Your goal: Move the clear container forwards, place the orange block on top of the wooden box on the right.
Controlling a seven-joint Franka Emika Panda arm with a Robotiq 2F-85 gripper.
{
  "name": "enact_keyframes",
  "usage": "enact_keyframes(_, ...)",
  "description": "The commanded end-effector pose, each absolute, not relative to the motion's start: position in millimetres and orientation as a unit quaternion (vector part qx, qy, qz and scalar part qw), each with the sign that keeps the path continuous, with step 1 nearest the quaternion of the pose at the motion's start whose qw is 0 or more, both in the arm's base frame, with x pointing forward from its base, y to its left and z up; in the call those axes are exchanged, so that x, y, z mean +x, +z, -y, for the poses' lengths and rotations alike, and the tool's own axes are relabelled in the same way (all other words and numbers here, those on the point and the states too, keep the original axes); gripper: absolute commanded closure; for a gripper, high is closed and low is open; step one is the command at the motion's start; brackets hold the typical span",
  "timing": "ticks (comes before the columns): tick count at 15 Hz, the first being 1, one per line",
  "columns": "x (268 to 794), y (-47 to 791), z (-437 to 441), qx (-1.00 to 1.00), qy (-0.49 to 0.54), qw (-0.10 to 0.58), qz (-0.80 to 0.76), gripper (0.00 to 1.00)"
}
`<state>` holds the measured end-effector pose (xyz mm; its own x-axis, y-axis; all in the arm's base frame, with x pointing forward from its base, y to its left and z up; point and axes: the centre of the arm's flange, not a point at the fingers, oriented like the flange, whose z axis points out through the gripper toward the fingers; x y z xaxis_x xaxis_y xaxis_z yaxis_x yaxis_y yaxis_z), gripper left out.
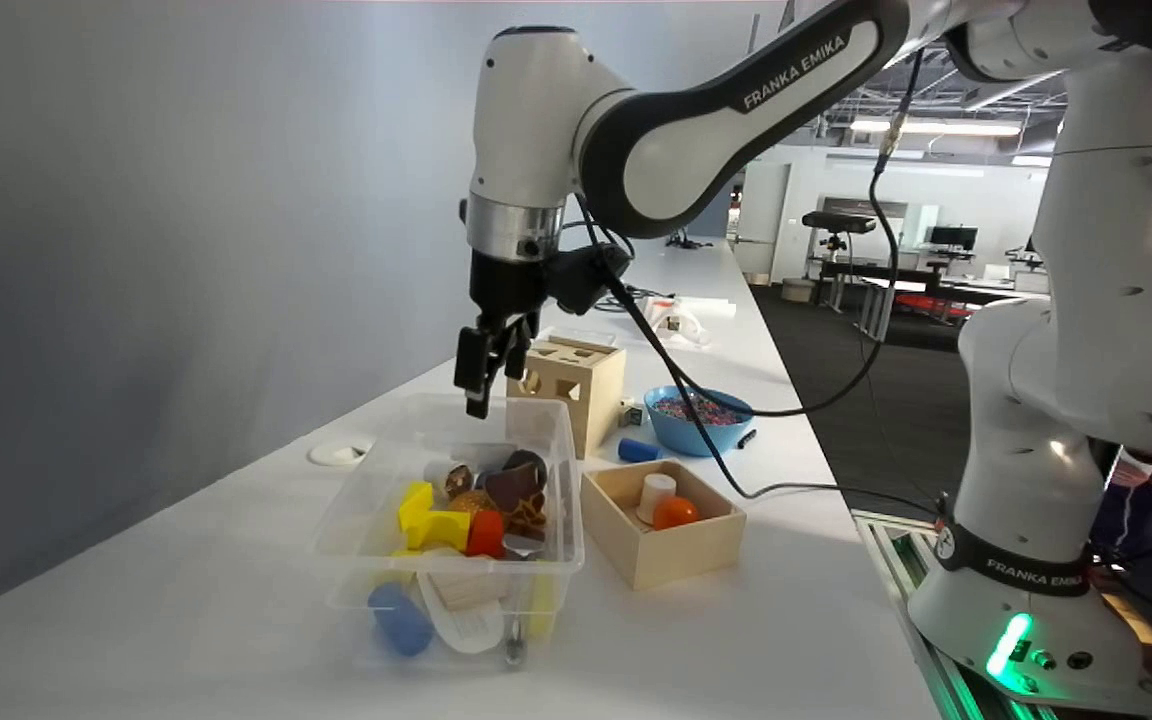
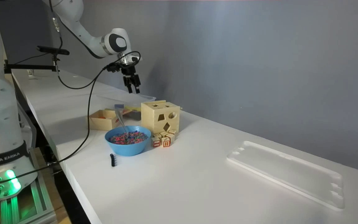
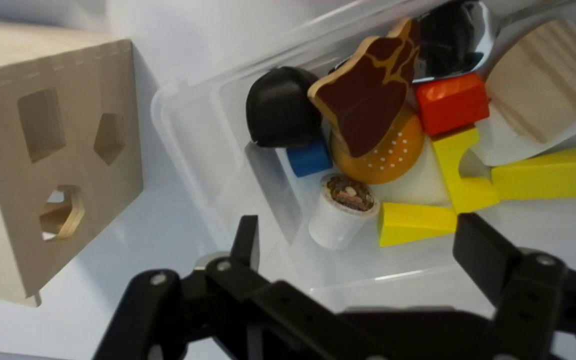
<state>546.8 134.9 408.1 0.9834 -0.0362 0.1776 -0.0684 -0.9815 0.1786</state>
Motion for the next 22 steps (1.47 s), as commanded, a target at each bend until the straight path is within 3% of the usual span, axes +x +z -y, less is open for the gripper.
enact_keyframes(1,556.5,370.5,-154.2,0.991,0.061,0.107,0.047,0.00)
enact_keyframes(7,549.9,378.5,-145.0,0.993,0.066,0.096,0.036,0.00)
enact_keyframes(13,555.6,337.1,-176.1,0.995,0.055,0.018,-0.081,0.00)
enact_keyframes(22,551.8,288.5,-180.8,0.994,-0.003,-0.018,-0.112,0.00)
